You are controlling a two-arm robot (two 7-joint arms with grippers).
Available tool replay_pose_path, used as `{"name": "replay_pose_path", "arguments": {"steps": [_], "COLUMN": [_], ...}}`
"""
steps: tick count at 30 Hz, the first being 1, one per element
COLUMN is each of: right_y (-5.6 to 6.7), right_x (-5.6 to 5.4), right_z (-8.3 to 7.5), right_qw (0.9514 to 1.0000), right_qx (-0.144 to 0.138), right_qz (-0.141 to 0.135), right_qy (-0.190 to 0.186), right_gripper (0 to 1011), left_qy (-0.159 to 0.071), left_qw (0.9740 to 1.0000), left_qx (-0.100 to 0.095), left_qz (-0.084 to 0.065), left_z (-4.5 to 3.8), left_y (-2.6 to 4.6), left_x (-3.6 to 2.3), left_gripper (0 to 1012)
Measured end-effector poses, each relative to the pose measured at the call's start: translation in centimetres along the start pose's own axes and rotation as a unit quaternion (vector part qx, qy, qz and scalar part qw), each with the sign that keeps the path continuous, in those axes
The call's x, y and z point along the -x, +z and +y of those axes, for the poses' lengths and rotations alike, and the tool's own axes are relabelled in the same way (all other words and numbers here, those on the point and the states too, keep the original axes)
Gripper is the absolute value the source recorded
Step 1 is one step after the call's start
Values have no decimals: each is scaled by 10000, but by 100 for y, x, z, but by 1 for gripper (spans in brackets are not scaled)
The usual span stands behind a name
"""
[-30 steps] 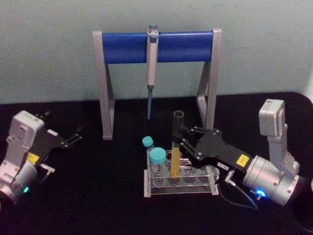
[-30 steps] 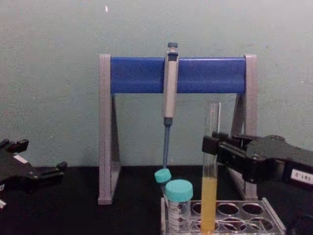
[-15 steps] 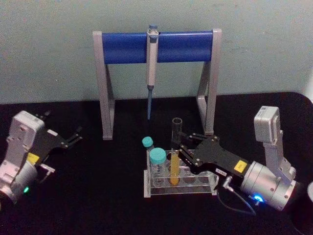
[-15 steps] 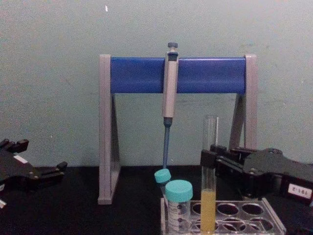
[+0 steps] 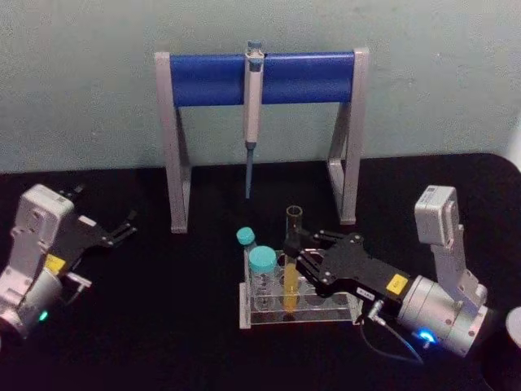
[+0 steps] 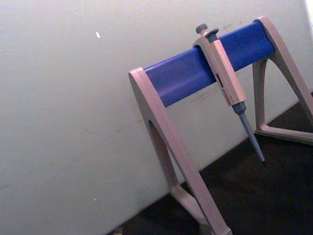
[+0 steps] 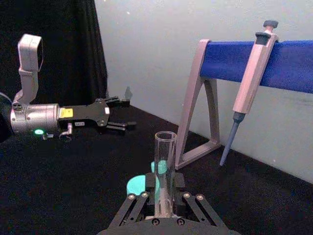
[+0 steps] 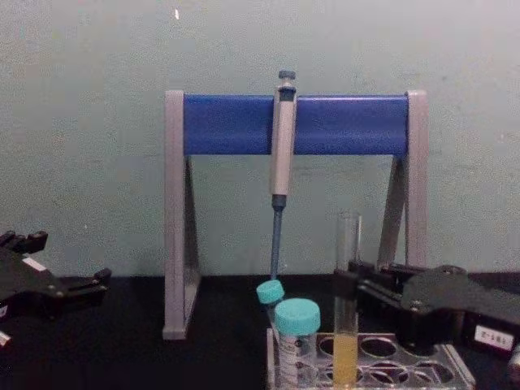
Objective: Pick up the test tube from the test tube rack, shake it, then place it back into the test tube rack.
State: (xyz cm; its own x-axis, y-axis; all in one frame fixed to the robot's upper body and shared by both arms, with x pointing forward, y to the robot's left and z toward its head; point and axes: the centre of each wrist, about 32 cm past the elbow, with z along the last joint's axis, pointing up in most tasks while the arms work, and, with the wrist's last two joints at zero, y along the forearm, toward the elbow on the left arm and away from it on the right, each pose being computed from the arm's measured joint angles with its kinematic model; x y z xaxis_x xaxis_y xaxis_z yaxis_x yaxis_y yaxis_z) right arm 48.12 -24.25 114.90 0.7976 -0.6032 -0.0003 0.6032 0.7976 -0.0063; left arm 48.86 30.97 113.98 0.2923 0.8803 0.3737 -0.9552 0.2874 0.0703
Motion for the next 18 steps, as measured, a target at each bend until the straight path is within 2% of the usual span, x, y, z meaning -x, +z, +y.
{"name": "replay_pose_path", "arguments": {"steps": [18], "right_y": [-30], "right_x": [-2], "right_z": [12], "right_qw": [10000], "right_qx": [65], "right_qz": [-1], "right_qy": [-40], "right_gripper": [229], "left_qy": [1], "left_qw": [10000], "left_qx": [0], "left_qz": [0], "left_z": [0], "left_y": [0], "left_x": [0], "left_gripper": [1001]}}
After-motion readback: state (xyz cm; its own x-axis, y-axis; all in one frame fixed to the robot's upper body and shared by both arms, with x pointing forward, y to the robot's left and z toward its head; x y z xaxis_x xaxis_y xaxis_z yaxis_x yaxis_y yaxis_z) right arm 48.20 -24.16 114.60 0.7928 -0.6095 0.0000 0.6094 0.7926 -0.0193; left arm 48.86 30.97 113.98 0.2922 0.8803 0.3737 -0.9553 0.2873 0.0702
